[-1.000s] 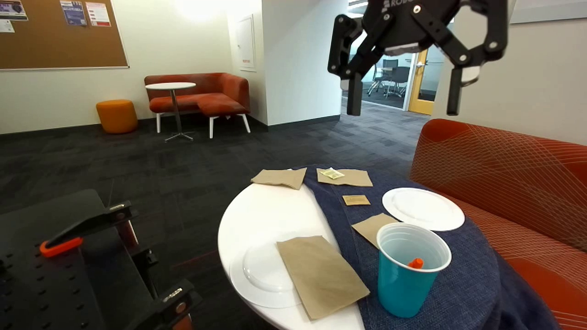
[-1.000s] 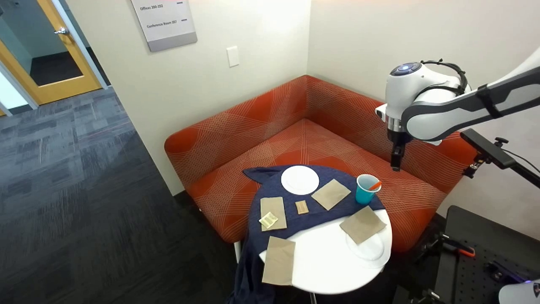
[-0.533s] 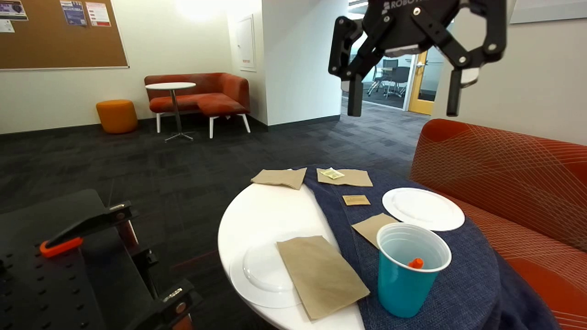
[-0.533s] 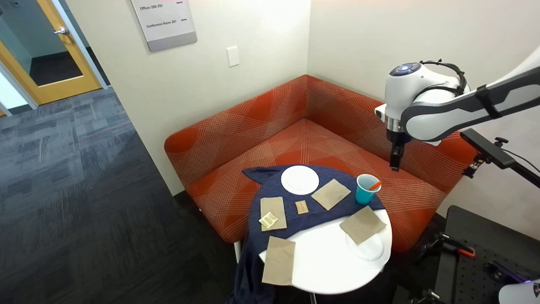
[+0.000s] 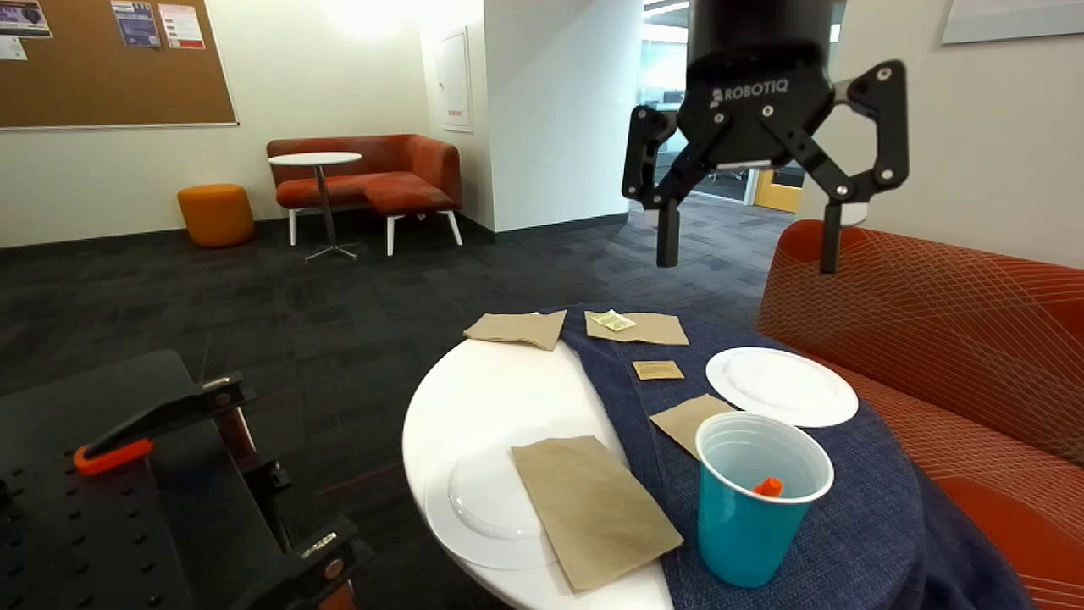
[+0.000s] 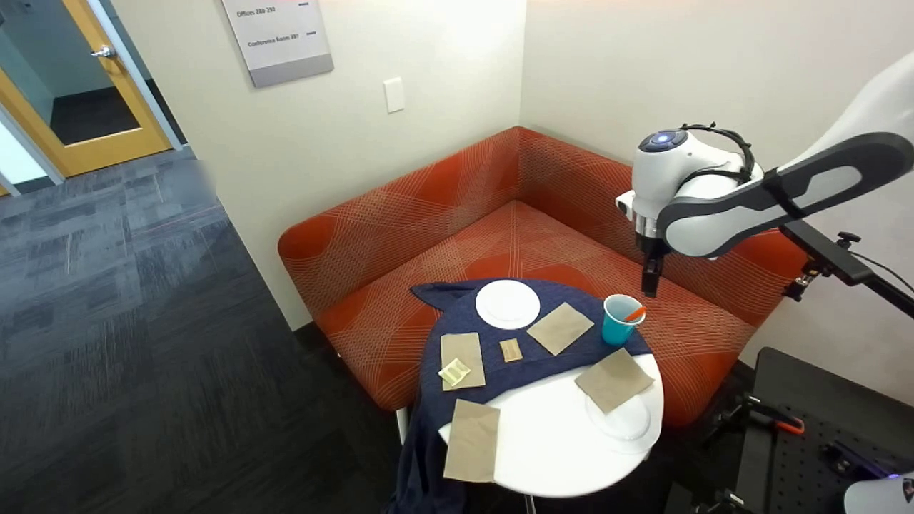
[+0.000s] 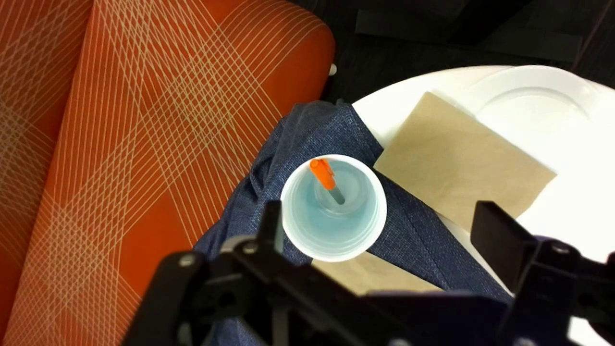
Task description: Remove the marker from the cup and place it on the table and move the cup to the left
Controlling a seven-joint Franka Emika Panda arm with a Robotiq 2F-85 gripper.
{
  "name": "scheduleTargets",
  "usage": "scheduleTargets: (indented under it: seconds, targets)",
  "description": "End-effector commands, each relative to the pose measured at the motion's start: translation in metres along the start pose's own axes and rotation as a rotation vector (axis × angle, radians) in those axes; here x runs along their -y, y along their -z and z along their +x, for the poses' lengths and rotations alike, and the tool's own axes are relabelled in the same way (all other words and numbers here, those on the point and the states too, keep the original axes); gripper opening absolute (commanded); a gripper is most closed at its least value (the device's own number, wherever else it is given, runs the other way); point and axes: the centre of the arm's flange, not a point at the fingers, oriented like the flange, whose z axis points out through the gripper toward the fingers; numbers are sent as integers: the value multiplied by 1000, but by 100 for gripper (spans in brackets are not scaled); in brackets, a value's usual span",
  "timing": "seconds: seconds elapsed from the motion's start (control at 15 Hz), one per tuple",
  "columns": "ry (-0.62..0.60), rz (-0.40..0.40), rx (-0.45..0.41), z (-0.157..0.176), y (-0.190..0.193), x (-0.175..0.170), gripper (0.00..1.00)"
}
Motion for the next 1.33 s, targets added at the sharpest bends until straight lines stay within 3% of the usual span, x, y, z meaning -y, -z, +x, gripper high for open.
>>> scheduleTargets:
  seconds: [0.0, 0.47, 0.67, 0.73, 1.07, 1.27]
  targets:
    - [47, -52, 46, 24, -15, -9, 100]
    - [102, -101, 93, 38, -51, -29, 100]
    - [98, -85, 114, 38, -67, -37, 90]
    - [101, -81, 117, 37, -73, -39, 82]
    - [142, -46, 146, 36, -92, -44, 60]
    - [166, -34, 156, 36, -97, -42, 60]
